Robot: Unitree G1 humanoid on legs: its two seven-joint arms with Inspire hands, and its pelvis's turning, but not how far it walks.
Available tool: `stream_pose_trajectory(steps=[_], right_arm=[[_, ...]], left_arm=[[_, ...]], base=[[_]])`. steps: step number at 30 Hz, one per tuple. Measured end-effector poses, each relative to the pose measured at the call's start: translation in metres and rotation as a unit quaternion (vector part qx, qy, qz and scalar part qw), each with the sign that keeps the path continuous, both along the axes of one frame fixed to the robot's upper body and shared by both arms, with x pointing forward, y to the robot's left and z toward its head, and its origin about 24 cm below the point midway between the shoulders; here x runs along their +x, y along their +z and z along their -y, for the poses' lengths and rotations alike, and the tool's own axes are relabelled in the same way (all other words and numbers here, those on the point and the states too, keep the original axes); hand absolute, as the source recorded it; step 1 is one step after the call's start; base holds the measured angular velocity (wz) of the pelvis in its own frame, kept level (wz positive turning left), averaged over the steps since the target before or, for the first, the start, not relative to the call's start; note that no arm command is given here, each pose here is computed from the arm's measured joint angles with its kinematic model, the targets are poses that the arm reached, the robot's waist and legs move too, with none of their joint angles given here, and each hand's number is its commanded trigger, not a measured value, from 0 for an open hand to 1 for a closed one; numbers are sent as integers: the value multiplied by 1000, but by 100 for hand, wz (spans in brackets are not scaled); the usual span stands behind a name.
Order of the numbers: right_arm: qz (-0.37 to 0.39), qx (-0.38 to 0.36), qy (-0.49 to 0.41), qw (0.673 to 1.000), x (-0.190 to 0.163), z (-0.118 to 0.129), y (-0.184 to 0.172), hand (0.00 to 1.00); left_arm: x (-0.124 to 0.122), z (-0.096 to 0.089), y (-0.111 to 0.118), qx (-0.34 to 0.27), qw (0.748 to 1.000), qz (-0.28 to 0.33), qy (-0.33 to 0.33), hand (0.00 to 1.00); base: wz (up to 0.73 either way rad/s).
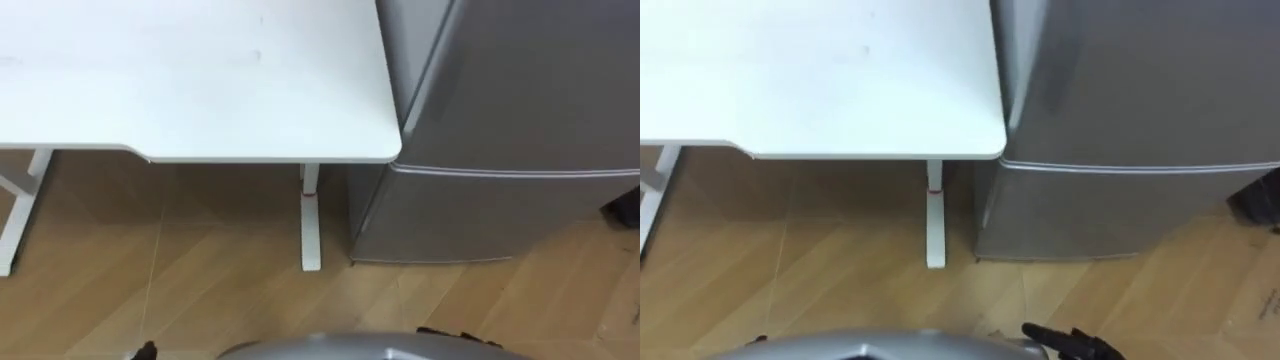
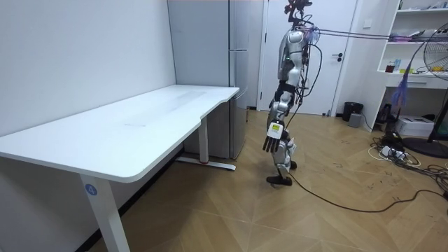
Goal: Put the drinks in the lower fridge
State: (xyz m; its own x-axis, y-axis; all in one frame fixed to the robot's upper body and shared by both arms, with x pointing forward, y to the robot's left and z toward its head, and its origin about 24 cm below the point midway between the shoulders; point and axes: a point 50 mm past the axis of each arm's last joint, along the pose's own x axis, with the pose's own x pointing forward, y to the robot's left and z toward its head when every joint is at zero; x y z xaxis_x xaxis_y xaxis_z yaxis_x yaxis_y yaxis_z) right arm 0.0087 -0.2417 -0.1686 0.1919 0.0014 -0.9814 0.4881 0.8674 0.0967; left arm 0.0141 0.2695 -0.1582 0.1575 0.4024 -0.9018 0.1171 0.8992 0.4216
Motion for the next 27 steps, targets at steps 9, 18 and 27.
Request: stream_pose_trajectory(steps=[9,18,27], right_arm=[[-20,-10,-3,1000,-1,0,-1,0],[-36,-6,-14,999,-4,0,-1,0],[-32,7,-6,999,-3,3,1,0]], left_arm=[[-6,4,-2,-1,1000,-19,5,0],[-9,5,-3,-3,999,-29,11,0],[-8,10,-4,-8,999,-35,15,0]], base=[[-3],[1],[-1]])
